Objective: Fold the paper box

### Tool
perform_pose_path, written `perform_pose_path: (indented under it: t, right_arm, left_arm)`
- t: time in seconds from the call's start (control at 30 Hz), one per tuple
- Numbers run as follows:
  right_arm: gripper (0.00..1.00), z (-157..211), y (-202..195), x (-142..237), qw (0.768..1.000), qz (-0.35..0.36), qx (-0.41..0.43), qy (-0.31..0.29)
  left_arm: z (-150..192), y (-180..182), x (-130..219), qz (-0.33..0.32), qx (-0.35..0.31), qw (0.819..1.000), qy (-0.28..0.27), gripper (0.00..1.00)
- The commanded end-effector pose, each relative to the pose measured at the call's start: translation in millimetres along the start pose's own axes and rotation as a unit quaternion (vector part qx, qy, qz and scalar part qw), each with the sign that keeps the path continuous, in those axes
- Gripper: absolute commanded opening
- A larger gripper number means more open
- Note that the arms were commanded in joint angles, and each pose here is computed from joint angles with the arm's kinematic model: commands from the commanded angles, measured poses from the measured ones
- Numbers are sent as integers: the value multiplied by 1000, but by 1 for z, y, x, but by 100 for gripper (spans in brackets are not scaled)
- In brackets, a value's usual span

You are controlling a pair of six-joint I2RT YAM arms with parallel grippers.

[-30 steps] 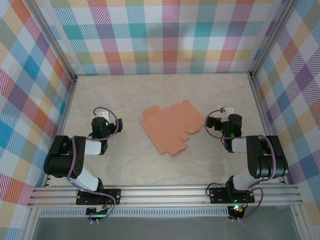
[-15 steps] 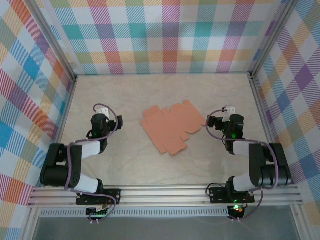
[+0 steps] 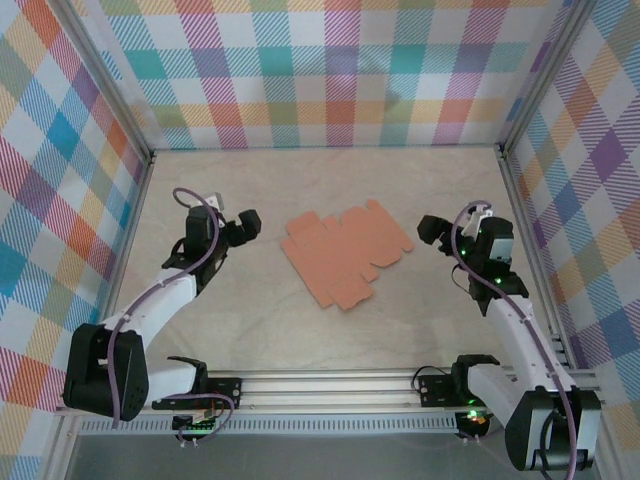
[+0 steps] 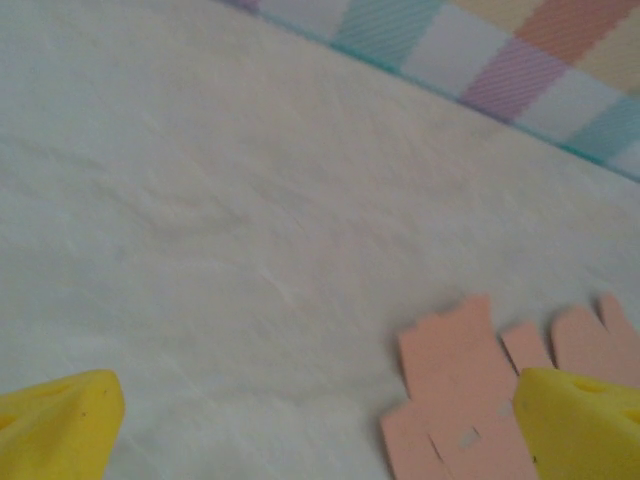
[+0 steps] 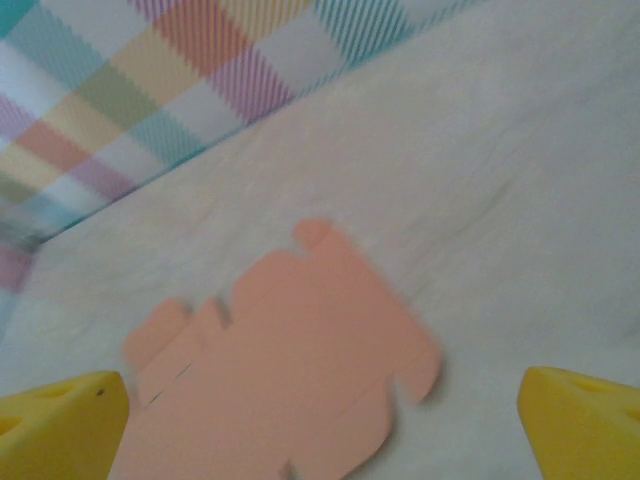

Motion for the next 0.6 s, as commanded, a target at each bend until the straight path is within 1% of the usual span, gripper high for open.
perform_pose_path:
  t: [0.0, 0.1, 0.2, 0.4, 0.5, 0.57]
  right_arm:
    - [100, 47, -5, 1, 973, -35, -179, 142]
    - [100, 78, -1, -6, 956, -44, -221, 189]
    - [99, 107, 10, -16, 949, -27, -213, 229]
    - [88, 155, 19, -41, 927, 19, -231, 296]
    - [85, 169, 21, -48, 921, 46, -233, 309]
    - [80, 175, 21, -52, 919, 60, -233, 313]
  left_arm:
    - [19, -13, 9, 36, 39, 997, 55, 100]
    - [27, -17, 9, 33, 31, 997, 62, 100]
    - [27, -17, 8, 29, 29, 997, 62, 100]
    - [22, -20, 1, 30, 24, 997, 67, 100]
    - [24, -20, 0, 28, 22, 997, 72, 100]
    - [27, -18, 0, 23, 21, 997, 73, 100]
Point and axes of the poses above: each hand's point on the last joint's axis, 136 mm out from that joint toward the fingers, its own x axis back along the fingers, its own y axis along the line the jaws close on, z = x × y, the point moved 8 cm from there along x, back along the fingers, and after that the axes turned 11 degrees about -x, right-handed, at the moved point
